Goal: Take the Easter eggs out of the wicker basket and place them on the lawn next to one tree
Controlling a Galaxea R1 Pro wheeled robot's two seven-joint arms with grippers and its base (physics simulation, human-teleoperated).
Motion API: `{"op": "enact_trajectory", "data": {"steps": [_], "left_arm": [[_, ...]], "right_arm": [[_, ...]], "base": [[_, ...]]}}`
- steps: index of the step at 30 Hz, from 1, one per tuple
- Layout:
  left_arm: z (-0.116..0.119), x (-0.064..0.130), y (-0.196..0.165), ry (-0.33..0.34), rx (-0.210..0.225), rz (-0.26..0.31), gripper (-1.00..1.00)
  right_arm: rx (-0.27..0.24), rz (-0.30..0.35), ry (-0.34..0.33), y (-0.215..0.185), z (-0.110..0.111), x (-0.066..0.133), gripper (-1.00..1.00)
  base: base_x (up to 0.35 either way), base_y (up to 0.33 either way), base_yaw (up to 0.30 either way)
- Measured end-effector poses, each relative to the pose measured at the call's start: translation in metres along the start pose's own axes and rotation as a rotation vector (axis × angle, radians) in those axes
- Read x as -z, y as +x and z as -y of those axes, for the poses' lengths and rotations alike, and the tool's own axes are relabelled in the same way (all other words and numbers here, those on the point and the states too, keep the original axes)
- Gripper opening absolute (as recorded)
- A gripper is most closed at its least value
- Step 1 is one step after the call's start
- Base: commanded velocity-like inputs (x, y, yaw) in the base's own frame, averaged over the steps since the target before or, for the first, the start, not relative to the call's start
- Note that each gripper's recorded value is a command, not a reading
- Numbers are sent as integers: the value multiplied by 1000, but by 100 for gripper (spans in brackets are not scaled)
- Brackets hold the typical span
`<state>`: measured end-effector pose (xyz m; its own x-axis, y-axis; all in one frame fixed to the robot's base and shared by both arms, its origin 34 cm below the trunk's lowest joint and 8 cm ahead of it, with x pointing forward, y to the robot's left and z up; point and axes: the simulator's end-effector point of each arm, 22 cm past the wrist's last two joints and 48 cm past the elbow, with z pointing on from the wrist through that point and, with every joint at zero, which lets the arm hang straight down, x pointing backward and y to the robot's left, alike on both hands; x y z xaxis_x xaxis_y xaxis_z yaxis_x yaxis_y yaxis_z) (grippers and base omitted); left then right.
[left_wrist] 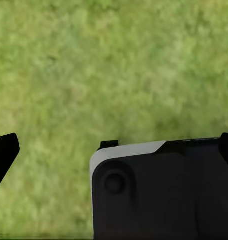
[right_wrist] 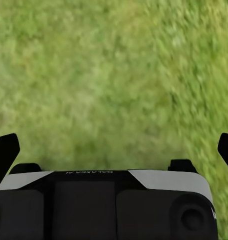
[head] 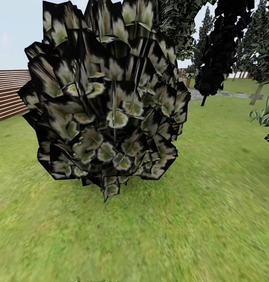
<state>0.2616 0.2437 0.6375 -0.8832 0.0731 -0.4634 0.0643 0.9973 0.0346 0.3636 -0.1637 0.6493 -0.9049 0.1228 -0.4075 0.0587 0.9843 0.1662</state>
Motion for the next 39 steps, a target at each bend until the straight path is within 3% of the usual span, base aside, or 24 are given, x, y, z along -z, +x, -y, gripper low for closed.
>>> {"op": "enact_trajectory", "data": {"steps": [14,30,39], "left_arm": [[0,0,0,0,0,0,100],[0,0,0,0,0,0,100],[0,0,0,0,0,0,100]], "right_arm": [[2,0,-1,0,0,0,100],[2,0,-1,0,0,0,100],[2,-2,-2,1,-1,0,100]], "base": [[0,0,279],[0,0,41],[0,0,224]]}}
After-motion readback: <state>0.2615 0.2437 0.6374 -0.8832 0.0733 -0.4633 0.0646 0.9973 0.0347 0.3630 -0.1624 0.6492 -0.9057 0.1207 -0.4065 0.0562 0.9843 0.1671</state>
